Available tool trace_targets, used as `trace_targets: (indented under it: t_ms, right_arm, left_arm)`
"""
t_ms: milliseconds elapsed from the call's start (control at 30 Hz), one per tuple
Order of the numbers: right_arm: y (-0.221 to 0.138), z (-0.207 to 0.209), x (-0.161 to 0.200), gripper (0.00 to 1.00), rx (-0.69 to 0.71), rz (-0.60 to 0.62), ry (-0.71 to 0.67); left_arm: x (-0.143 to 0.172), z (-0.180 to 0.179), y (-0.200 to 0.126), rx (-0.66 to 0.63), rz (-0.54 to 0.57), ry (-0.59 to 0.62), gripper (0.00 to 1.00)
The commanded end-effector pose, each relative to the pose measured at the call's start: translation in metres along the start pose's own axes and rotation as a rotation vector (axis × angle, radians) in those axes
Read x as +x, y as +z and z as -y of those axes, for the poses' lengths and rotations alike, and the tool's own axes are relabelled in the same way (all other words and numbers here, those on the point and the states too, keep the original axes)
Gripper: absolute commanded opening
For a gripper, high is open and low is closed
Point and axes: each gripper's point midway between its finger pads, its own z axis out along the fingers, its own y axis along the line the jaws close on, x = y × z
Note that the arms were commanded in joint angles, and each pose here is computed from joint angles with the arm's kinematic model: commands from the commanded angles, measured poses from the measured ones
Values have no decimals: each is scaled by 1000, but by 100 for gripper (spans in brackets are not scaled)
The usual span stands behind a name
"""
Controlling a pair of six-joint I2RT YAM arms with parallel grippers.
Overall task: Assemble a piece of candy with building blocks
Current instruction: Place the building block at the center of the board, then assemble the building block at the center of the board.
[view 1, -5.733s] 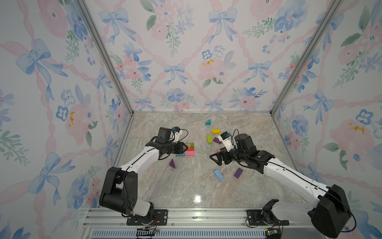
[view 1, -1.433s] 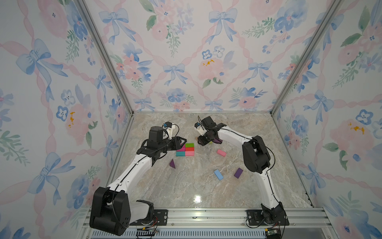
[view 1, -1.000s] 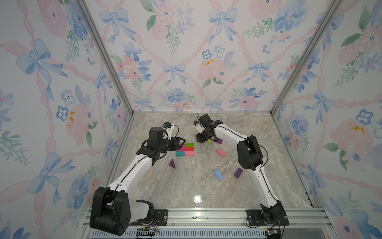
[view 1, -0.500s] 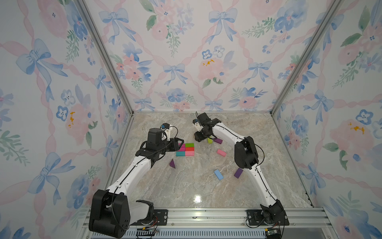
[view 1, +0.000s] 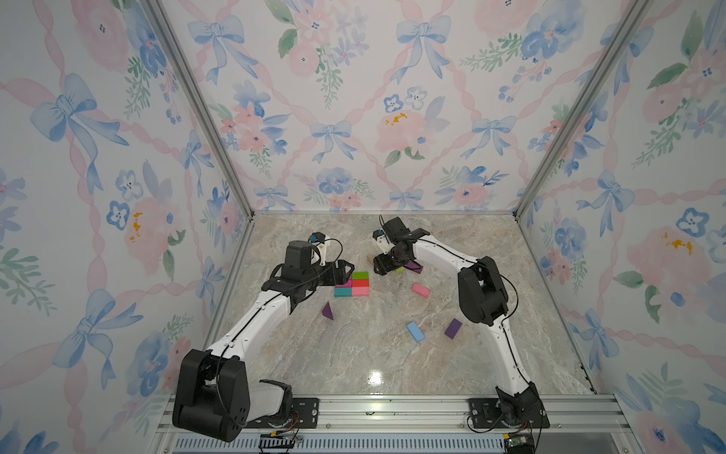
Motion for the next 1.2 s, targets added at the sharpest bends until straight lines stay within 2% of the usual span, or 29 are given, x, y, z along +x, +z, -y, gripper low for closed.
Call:
trace_targets:
  t_ms: [0, 200, 367, 500, 767, 1167]
  right_arm:
    - [-64, 3, -39, 77, -116, 222, 44]
    - [-112, 27, 2, 92, -83, 278, 134]
    - [-135, 36, 48, 98, -44, 313, 236]
    - [-147, 28, 72, 100, -48, 338, 267]
    - [-153, 4, 100, 99, -51, 376, 225]
    - [-155, 3, 115, 99, -50, 380, 195]
  left_arm:
    - [-10, 3, 18, -74, -19, 88, 97]
    - [-22, 11, 63, -173, -35, 128, 98]
    - [-26, 10, 101, -262, -38, 122, 98]
    - [-21, 7, 132, -329, -49, 128, 98]
    - [-12, 3, 182, -387, -57, 78, 97]
    - [5, -18, 214, -465, -90, 82, 96]
